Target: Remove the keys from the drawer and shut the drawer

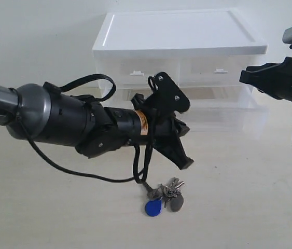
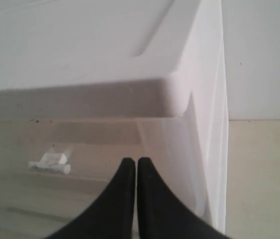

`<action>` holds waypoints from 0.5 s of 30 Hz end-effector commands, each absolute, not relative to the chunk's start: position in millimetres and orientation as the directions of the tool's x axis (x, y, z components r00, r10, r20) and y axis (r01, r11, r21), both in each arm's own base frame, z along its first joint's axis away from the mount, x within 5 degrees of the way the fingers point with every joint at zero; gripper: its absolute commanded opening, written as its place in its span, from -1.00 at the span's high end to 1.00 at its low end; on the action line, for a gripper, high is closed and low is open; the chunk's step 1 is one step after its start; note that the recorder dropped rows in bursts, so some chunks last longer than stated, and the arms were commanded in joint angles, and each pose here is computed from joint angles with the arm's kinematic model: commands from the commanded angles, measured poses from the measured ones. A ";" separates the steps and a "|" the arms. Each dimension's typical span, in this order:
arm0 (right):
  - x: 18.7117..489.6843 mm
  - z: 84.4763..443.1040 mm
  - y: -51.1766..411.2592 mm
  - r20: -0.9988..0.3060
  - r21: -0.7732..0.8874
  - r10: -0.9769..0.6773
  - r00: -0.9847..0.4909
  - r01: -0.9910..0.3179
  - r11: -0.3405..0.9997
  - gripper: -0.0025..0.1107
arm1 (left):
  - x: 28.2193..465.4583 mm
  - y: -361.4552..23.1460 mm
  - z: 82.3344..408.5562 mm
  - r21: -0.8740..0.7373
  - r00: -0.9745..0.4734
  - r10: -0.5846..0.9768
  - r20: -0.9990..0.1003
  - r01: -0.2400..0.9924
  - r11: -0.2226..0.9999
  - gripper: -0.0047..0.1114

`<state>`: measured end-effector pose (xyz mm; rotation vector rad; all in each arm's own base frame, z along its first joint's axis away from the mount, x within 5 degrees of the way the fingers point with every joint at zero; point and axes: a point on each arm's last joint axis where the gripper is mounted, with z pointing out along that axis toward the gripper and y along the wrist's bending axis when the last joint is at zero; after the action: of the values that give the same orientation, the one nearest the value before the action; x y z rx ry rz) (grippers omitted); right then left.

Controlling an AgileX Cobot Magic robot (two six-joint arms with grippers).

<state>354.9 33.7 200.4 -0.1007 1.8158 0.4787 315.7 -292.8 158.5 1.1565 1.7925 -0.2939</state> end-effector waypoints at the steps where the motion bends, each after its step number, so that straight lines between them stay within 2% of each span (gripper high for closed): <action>1: 355.5 201.4 34.3 -0.942 0.261 0.168 -0.291 -0.319 0.911 0.96 | 345.2 -276.7 171.1 0.249 -0.135 0.504 -0.853 0.744 0.620 0.84; 9: 355.5 201.1 34.2 -0.941 0.261 0.167 -0.294 -0.317 0.912 0.96 | 367.4 -280.5 175.3 0.270 -0.086 0.470 -0.878 0.722 0.637 0.84; 15: 355.5 201.2 34.2 -0.942 0.260 0.167 -0.292 -0.317 0.912 0.96 | 389.2 -271.9 164.6 0.271 -0.144 0.499 -0.855 0.696 0.665 0.84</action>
<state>354.9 33.7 200.4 -0.1027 1.8155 0.4771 378.9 -278.6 168.4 0.9733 1.7570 -0.2555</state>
